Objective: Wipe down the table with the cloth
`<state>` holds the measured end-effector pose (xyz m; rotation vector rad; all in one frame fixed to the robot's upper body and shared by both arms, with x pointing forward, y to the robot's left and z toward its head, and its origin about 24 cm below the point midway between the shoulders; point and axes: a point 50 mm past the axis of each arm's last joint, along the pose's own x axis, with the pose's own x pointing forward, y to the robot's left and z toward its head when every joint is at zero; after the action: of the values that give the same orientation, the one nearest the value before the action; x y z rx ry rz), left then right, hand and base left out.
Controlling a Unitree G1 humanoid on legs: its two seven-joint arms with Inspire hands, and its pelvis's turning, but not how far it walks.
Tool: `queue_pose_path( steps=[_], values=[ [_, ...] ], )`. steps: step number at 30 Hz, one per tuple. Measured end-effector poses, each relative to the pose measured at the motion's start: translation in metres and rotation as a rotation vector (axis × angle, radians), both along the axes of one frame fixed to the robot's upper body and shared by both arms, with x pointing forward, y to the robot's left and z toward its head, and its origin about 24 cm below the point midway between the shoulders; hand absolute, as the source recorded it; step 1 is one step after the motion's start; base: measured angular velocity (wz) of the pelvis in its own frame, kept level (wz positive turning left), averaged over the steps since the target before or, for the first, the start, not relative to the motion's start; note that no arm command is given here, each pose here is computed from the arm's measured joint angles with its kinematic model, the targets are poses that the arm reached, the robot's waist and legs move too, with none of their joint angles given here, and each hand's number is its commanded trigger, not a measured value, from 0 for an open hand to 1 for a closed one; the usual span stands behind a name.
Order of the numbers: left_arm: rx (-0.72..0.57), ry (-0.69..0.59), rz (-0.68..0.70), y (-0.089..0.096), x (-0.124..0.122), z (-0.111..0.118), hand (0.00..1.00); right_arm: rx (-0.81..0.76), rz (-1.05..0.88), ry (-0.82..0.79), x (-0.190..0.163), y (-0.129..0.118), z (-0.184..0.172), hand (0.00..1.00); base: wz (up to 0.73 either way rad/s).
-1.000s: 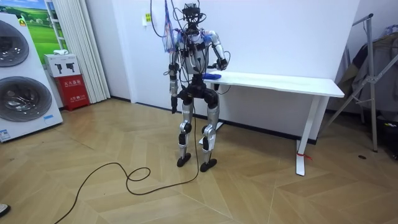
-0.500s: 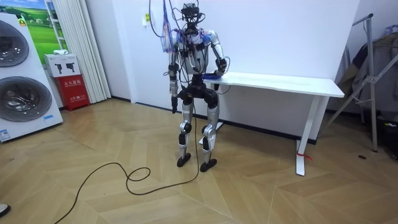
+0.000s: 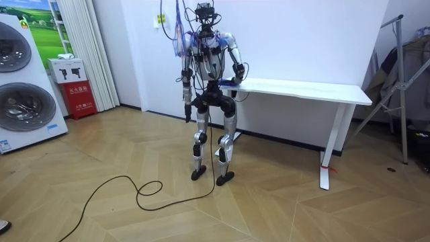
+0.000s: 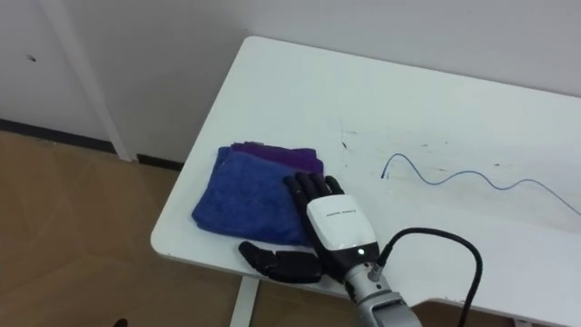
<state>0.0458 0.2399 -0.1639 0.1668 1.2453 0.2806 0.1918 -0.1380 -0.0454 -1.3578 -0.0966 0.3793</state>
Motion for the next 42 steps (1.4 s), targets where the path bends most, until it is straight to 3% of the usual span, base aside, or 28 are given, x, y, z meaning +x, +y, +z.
queue_pose_path(
  steps=[7,15,26,42],
  values=[
    [-0.005,-0.003,-0.002,-0.002,0.001,0.000,0.00,0.009,0.004,-0.039,0.004,0.003,0.008,0.00,-0.02],
    [0.017,0.004,-0.001,-0.001,-0.001,0.000,0.00,0.110,0.054,-0.273,0.022,0.019,0.053,0.00,0.00],
    [0.010,0.046,0.014,0.002,-0.012,-0.001,0.00,0.138,0.081,-0.379,0.036,0.026,0.077,0.00,0.05],
    [0.042,0.093,-0.048,0.002,-0.015,-0.001,0.00,0.023,-0.033,-0.135,0.039,0.005,0.033,0.00,0.01]
  ],
)
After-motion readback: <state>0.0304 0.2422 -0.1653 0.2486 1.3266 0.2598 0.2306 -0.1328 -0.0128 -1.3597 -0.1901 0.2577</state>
